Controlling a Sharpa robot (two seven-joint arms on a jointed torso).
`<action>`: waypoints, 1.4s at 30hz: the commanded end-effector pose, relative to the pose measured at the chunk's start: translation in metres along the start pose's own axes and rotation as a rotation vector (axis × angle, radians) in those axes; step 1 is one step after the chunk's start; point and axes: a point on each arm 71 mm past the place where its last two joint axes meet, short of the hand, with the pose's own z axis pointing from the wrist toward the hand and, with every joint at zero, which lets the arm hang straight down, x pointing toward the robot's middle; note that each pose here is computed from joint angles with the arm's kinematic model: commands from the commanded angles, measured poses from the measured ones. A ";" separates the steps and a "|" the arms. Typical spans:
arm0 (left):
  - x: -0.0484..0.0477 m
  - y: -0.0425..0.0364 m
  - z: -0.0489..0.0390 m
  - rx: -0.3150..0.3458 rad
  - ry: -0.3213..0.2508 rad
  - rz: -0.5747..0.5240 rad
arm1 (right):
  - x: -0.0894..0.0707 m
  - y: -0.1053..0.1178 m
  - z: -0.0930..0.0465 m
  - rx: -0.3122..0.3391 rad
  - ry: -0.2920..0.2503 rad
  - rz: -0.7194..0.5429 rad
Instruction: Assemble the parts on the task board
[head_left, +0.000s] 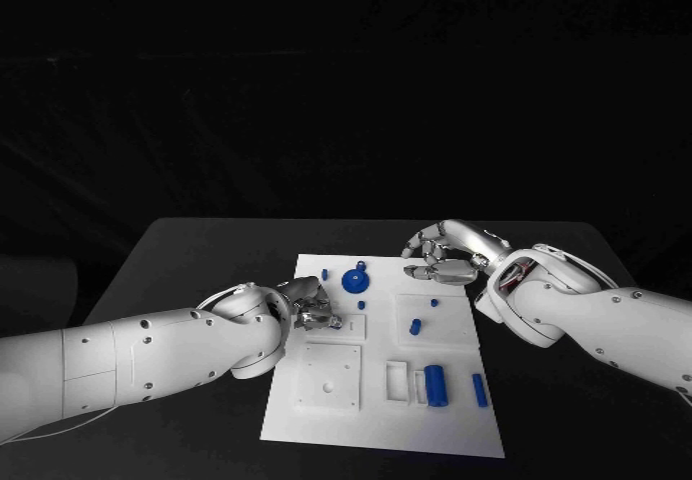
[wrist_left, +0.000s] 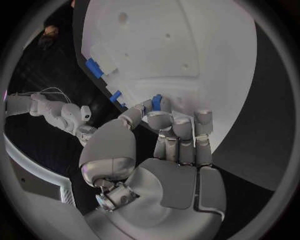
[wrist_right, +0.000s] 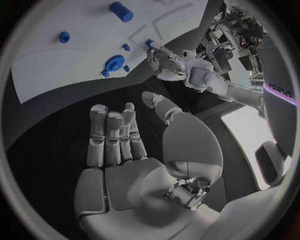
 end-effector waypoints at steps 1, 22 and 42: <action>0.0090 -0.0025 0.0006 -0.007 0.074 0.004 | 0.002 0.001 0.000 -0.004 0.016 0.000; 0.0033 -0.0109 0.0076 -0.031 0.179 0.029 | 0.003 0.001 0.002 -0.003 0.023 0.001; -0.0023 -0.0121 0.0082 -0.053 0.209 0.034 | 0.003 0.001 0.002 -0.001 0.025 0.000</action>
